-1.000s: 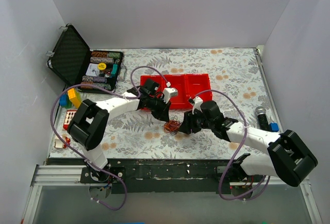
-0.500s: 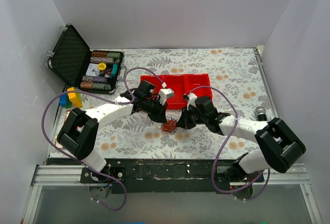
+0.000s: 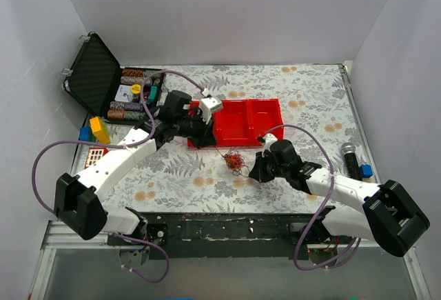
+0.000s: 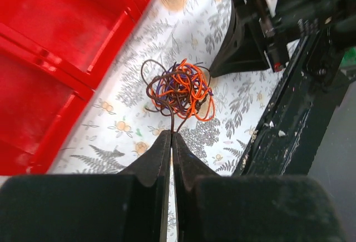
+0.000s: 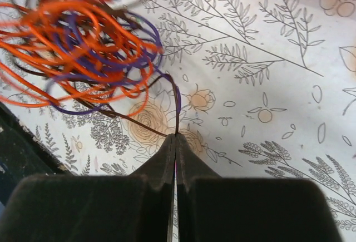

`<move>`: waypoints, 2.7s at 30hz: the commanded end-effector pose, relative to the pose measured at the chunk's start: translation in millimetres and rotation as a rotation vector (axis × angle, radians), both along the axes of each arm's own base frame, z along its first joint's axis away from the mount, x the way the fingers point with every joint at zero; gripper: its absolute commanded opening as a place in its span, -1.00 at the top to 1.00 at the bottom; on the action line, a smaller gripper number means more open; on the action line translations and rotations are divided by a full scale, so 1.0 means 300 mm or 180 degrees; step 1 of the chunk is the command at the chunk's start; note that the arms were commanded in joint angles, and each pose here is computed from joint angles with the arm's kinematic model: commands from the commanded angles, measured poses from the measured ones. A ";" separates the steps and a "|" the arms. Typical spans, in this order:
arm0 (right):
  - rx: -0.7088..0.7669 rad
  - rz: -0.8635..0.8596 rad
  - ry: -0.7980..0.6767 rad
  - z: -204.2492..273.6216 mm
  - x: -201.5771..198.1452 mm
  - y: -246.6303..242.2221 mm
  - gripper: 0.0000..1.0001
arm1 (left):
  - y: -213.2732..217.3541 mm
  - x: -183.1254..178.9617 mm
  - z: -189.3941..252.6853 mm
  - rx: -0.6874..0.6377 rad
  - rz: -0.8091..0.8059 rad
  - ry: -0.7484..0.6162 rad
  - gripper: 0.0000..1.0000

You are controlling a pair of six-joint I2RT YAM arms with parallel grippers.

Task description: Untangle the cables

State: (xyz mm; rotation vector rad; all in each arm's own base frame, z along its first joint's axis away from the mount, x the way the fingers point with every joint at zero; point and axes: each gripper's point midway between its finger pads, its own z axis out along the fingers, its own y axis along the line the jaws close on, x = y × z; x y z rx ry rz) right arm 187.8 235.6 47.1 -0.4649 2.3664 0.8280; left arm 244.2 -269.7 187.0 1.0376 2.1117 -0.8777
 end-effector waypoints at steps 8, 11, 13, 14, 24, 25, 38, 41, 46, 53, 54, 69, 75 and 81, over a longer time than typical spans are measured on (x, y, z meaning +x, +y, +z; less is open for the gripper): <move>-0.0721 -0.0610 0.0231 -0.126 -0.016 -0.176 0.97 | 0.130 0.105 0.580 -0.0463 0.0643 -0.1343 1.00; -0.0814 -0.0685 0.0247 -0.137 -0.021 -0.199 0.97 | 0.154 0.085 0.724 -0.0724 0.0787 -0.1605 1.00; -0.0719 -0.0630 0.0194 -0.117 -0.021 -0.182 0.97 | 0.141 0.040 0.770 -0.0842 0.0625 -0.1591 1.00; -0.0627 -0.0604 0.0126 -0.091 -0.011 -0.165 0.97 | 0.133 0.021 0.774 -0.0889 0.0562 -0.1526 1.00; 0.0546 -0.0012 -0.0789 0.336 0.074 0.049 0.59 | 0.081 -0.105 0.667 -0.1106 -0.0017 -0.1217 1.00; 0.0622 0.0030 -0.0827 0.363 0.072 0.060 0.49 | 0.074 -0.109 0.630 -0.1095 -0.0081 -0.1175 1.00; 0.0657 0.0349 -0.0812 0.299 0.031 0.084 0.14 | 0.060 -0.149 0.234 -0.0719 -0.0402 -0.0728 1.00; 0.0735 0.0501 -0.0986 0.283 0.028 0.100 0.09 | 0.067 -0.161 0.204 -0.0707 -0.0419 -0.0738 1.00; 0.0866 0.0725 -0.1128 0.303 0.016 0.136 0.03 | 0.064 -0.168 0.193 -0.0803 -0.0383 -0.0751 1.00; 0.0918 0.1077 -0.0934 0.271 -0.032 0.190 -0.57 | 0.084 -0.164 0.086 -0.0680 -0.0272 -0.0689 1.00; 0.0930 0.1130 -0.0892 0.269 -0.040 0.200 -0.57 | 0.091 -0.167 0.064 -0.0649 -0.0260 -0.0687 1.00; 0.1158 0.1647 -0.0996 0.292 -0.078 0.355 -0.52 | 0.134 -0.142 0.034 -0.0689 0.0228 -0.0750 1.00; 0.1189 0.1782 -0.0931 0.270 -0.083 0.413 -0.44 | 0.149 -0.143 0.018 -0.0667 0.0326 -0.0738 1.00; 0.1162 0.1813 -0.0870 0.240 -0.072 0.444 -0.39 | 0.150 -0.141 0.025 -0.0686 0.0367 -0.0729 1.00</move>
